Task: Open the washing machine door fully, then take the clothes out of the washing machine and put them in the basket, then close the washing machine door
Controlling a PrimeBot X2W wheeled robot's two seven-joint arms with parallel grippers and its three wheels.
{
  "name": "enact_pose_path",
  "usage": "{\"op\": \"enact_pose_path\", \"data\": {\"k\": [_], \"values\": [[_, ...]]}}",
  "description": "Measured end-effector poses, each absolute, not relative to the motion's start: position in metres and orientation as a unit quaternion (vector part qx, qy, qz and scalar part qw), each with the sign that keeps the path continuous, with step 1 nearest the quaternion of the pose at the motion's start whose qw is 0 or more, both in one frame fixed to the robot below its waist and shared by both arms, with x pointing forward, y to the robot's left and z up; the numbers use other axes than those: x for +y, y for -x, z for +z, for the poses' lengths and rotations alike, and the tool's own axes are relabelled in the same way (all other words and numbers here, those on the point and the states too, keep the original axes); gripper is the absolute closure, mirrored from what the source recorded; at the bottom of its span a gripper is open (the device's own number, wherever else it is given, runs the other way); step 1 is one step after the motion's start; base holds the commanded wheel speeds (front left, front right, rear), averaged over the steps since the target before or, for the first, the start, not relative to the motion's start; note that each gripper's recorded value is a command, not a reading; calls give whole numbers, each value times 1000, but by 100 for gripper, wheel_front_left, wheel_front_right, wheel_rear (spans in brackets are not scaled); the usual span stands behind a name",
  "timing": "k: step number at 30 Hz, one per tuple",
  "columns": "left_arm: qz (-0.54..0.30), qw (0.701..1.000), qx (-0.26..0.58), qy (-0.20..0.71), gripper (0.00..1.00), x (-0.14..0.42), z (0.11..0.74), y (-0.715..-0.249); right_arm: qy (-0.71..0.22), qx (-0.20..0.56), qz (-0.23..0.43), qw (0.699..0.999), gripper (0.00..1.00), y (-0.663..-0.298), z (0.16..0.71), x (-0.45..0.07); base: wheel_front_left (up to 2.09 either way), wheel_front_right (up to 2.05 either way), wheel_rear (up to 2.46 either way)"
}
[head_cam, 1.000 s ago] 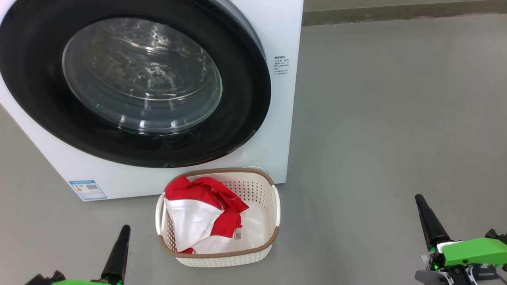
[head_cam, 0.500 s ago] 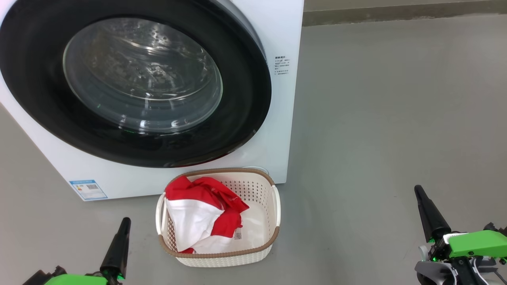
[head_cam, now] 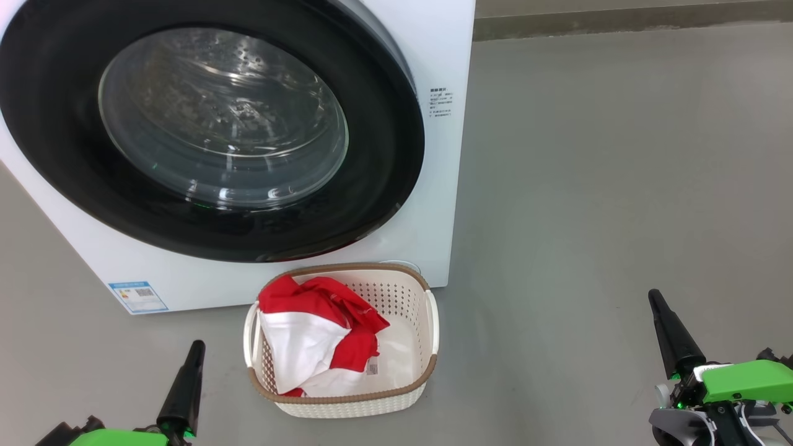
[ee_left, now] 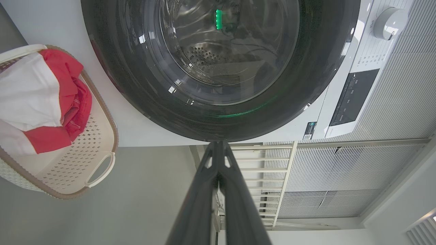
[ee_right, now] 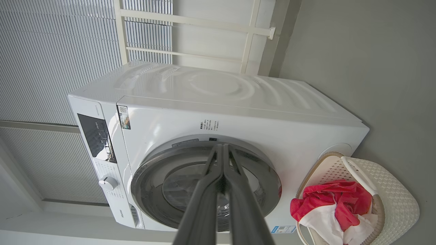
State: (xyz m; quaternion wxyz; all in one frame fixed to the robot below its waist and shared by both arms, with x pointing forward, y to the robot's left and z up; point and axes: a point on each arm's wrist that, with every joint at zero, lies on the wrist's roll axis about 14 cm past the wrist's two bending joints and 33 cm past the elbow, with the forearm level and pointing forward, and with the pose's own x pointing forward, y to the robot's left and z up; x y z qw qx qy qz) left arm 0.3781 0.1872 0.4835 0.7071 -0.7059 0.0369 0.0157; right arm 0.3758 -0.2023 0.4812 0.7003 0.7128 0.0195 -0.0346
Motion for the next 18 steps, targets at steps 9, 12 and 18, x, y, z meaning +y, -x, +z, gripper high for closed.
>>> {"op": "enact_pose_path", "data": {"k": [9, 12, 18], "values": [[16, 707, 37, 706, 100, 187, 484, -378, -713, 19, -35, 700, 100, -376, 481, -202, 0, 0, 0], [16, 707, 37, 706, 100, 187, 484, -378, -713, 19, -35, 700, 100, -376, 481, -203, 0, 0, 0], [16, 707, 37, 706, 100, 187, 484, -378, -713, 19, -35, 700, 100, -376, 481, -203, 0, 0, 0]]}}
